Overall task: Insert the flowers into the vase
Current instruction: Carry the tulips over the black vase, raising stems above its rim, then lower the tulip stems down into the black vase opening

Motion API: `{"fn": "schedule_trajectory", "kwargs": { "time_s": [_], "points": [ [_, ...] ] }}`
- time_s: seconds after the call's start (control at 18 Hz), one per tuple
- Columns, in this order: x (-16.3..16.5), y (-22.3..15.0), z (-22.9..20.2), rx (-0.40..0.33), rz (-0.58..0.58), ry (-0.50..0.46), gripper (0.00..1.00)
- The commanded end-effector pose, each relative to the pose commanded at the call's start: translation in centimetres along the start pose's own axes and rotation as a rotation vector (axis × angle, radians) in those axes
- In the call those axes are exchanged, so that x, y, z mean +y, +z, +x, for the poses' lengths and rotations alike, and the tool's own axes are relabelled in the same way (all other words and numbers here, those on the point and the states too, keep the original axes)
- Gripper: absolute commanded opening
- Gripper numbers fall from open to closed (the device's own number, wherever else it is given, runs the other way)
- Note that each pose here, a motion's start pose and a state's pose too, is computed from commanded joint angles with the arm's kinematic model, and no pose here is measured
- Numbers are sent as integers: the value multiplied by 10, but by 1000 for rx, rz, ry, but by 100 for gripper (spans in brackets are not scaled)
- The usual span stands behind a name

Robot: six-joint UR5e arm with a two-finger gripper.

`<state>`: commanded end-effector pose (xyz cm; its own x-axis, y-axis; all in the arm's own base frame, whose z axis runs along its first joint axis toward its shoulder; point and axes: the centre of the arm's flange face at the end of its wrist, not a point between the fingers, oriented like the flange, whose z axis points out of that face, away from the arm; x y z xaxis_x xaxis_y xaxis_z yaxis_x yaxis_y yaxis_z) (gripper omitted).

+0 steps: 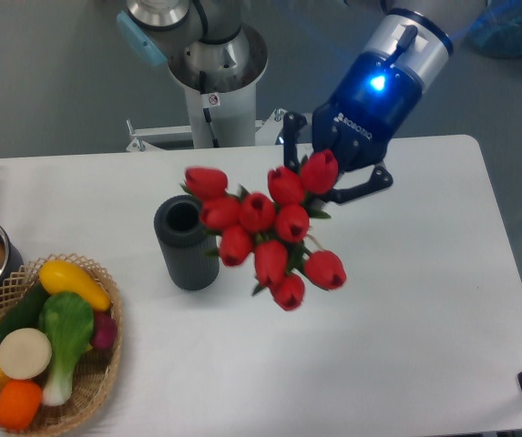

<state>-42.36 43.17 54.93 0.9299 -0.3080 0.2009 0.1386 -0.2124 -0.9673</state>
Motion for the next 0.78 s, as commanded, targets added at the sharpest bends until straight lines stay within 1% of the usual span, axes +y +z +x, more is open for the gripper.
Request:
{"fn": "schedule_trajectory", "kwargs": {
  "time_s": [0.11, 0.17, 0.28, 0.39, 0.56, 0.78],
  "points": [
    [1, -6, 13, 27, 68, -1, 0],
    [4, -10, 24, 23, 76, -7, 0],
    [19, -27, 49, 2, 101, -27, 0],
    [33, -33, 69, 14, 152, -42, 0],
    [45, -34, 87, 9, 153, -58, 1],
    [55, -32, 98, 9, 152, -60, 1]
  ]
}}
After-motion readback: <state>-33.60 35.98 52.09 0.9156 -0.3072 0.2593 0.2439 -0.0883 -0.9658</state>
